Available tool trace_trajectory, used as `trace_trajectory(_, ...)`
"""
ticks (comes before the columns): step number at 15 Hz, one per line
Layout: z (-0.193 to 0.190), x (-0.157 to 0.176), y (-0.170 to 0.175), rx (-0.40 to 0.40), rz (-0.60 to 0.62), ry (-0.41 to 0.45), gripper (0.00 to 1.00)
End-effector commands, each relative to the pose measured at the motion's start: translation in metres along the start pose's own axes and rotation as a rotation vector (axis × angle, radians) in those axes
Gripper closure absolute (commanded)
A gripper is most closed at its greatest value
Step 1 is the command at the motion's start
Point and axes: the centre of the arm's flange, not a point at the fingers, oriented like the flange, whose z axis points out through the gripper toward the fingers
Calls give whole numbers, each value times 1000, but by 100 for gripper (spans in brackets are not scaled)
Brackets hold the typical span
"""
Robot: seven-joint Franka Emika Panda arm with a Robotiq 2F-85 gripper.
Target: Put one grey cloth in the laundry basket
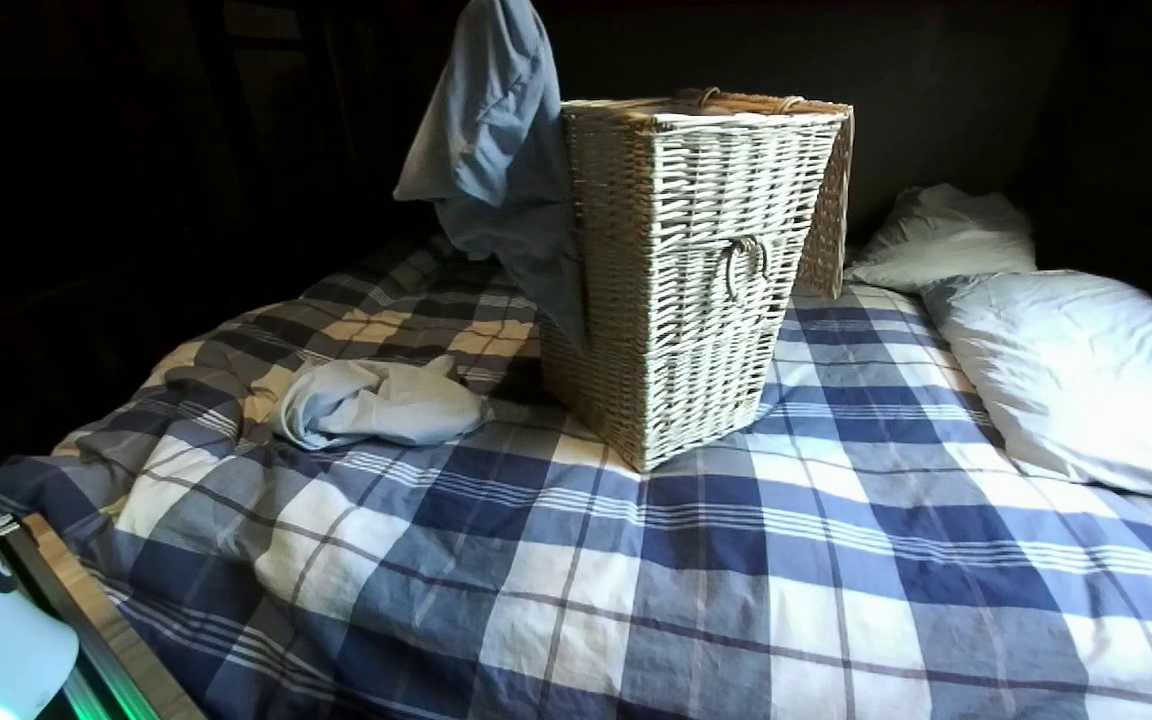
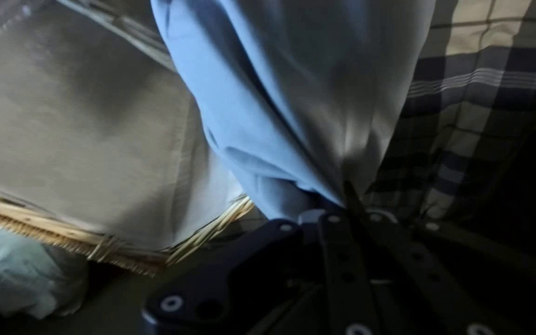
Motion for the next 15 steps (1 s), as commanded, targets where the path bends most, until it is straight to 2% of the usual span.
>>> trace_trajectory(1,19,33,31,-120,16,136,99)
trace_trajectory(3,24,45,44,-201,22,210,99)
trace_trajectory(7,22,53,85,-409,38,295,99)
trace_trajectory(9,18,47,107,-518,52,298,99)
trace_trajectory(11,16,37,124,-604,73,264,99)
trace_trajectory(14,28,20,147,-696,64,256,99)
trace_trajectory(15,33,16,151,-698,59,253,99)
